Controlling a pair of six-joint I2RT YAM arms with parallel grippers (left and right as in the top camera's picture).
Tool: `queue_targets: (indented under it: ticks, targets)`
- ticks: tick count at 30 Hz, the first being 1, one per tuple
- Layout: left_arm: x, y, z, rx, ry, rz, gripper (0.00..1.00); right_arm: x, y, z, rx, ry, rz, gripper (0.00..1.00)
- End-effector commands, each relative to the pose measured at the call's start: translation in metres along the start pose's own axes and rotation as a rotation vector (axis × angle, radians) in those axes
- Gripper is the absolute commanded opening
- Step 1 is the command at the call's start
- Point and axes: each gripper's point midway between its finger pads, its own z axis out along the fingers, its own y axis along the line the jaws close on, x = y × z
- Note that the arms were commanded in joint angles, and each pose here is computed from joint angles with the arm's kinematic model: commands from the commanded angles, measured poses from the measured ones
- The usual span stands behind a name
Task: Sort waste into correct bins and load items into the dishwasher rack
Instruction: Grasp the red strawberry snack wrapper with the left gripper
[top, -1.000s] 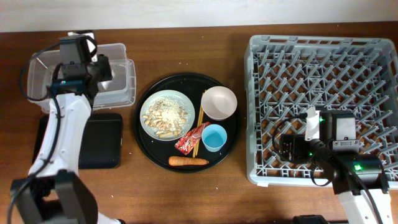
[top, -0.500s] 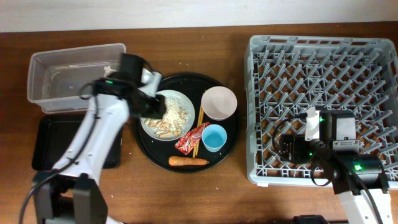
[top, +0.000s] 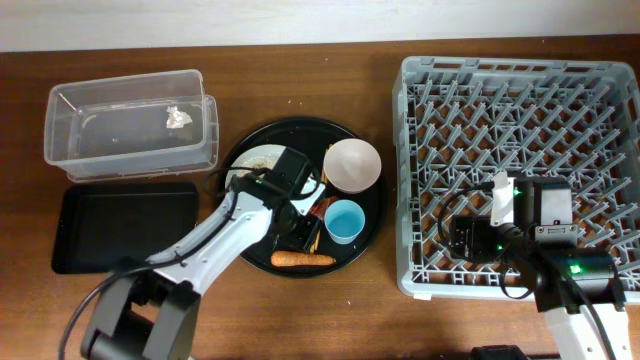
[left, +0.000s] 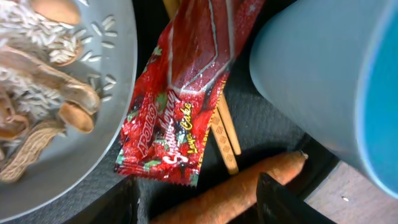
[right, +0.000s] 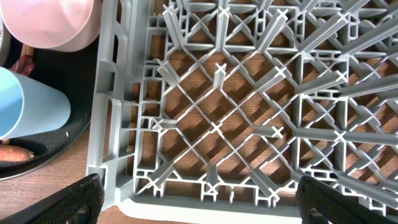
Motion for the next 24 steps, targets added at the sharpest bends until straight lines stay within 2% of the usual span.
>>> queue_targets:
  ticks: [1, 8, 12, 15, 16, 18, 20, 21, 24]
  targets:
    - [0.011, 0.004, 0.021, -0.008, 0.068, 0.006, 0.6, -0.007, 0.0, -0.005, 0.007, -0.022, 0.005, 0.98]
    - [0.007, 0.007, 0.043, -0.009, 0.077, 0.004, 0.57, -0.007, 0.0, -0.005, 0.007, -0.022, 0.005, 0.98]
    - [0.006, 0.015, 0.043, -0.053, 0.072, 0.006, 0.25, -0.007, 0.0, -0.005, 0.007, -0.022, 0.005, 0.98]
    - [0.005, 0.015, 0.043, -0.053, 0.068, 0.007, 0.18, -0.007, 0.0, -0.005, 0.007, -0.022, 0.005, 0.98]
    - [0.005, 0.015, 0.043, -0.053, 0.068, 0.007, 0.19, -0.007, 0.0, -0.005, 0.007, -0.022, 0.005, 0.98]
    - [0.005, 0.015, 0.043, -0.053, 0.069, 0.007, 0.36, -0.007, 0.0, -0.005, 0.006, -0.022, 0.005, 0.98]
    - [0.006, 0.015, 0.043, -0.053, 0.071, 0.007, 0.46, -0.007, 0.0, -0.005, 0.007, -0.022, 0.005, 0.98]
    - [0.006, 0.015, 0.043, -0.055, 0.074, 0.006, 0.49, -0.007, 0.0, -0.005, 0.006, -0.022, 0.005, 0.98]
    - [0.009, 0.03, 0.042, -0.141, 0.084, 0.008, 0.49, -0.007, 0.0, -0.005, 0.006, -0.022, 0.005, 0.98]
